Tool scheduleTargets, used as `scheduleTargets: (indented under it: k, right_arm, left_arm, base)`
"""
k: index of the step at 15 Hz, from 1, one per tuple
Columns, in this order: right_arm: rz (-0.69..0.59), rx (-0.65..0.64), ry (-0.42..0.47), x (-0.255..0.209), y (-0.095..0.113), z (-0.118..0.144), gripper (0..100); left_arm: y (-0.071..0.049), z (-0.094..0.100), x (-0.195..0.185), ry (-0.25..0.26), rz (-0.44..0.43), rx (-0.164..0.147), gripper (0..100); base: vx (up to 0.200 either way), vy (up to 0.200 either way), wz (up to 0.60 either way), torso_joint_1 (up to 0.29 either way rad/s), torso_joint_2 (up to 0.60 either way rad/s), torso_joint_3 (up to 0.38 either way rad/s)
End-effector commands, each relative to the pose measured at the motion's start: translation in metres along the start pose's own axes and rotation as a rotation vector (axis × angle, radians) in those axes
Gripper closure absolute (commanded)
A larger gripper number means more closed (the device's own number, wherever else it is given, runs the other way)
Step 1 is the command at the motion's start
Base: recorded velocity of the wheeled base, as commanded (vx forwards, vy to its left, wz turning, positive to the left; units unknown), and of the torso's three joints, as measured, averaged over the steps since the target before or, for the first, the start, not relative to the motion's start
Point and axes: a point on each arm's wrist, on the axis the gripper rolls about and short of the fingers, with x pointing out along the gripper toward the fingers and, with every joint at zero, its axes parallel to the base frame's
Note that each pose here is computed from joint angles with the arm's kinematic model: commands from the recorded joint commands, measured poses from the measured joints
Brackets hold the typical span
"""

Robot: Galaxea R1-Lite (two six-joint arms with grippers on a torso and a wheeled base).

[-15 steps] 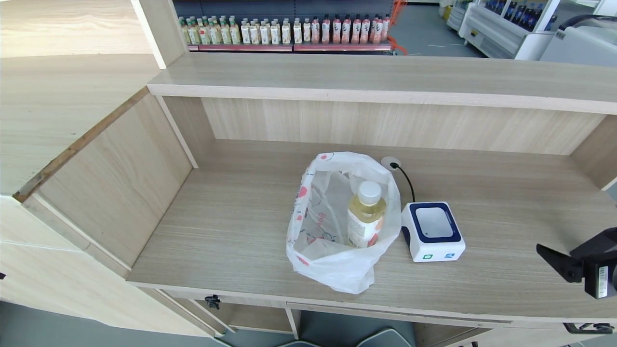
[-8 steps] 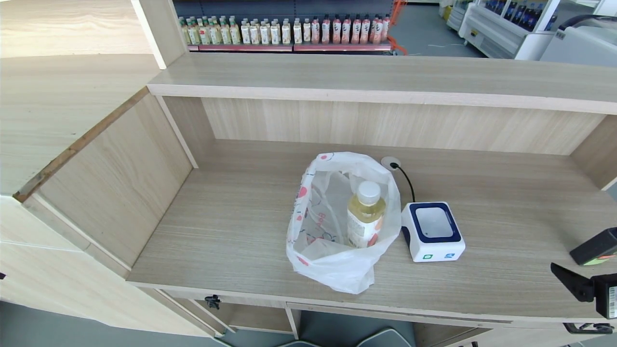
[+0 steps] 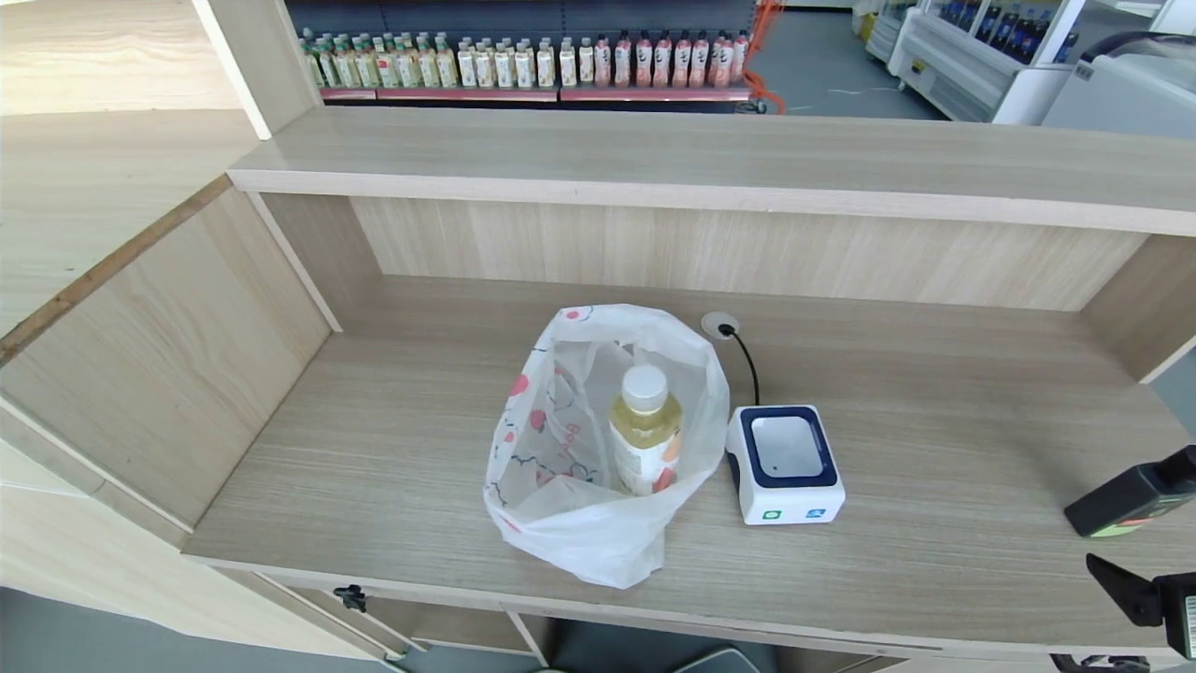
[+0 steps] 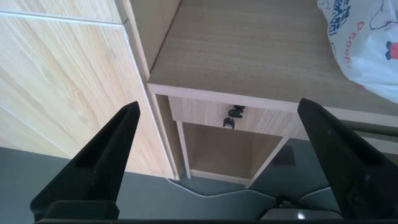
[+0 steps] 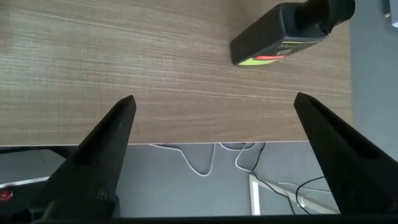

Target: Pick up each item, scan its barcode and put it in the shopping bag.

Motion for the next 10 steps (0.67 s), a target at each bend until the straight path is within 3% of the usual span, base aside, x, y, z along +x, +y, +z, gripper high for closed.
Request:
scheduleTargets:
  k: [1, 4, 10]
  right_arm:
    - [0.001, -0.003, 0.016, 0.001, 0.001, -0.004, 0]
    - [0.006, -0.030, 0.034, -0.003, 0.003, -0.013, 0]
    - [0.009, -0.065, 0.049, -0.002, 0.004, -0.016, 0]
  left_arm:
    - [0.000, 0.000, 0.000, -0.001, 0.001, -0.001, 0]
    - [0.000, 0.000, 0.000, -0.003, 0.004, -0.019, 0]
    - [0.000, 0.000, 0.000, -0.003, 0.002, -0.009, 0]
  base:
    - [0.000, -0.200, 0.00, -0.002, 0.01, 0.007]
    - [-0.200, -0.200, 0.00, 0.007, 0.00, 0.002]
    - [-0.200, -0.200, 0.00, -0.002, 0.00, 0.005]
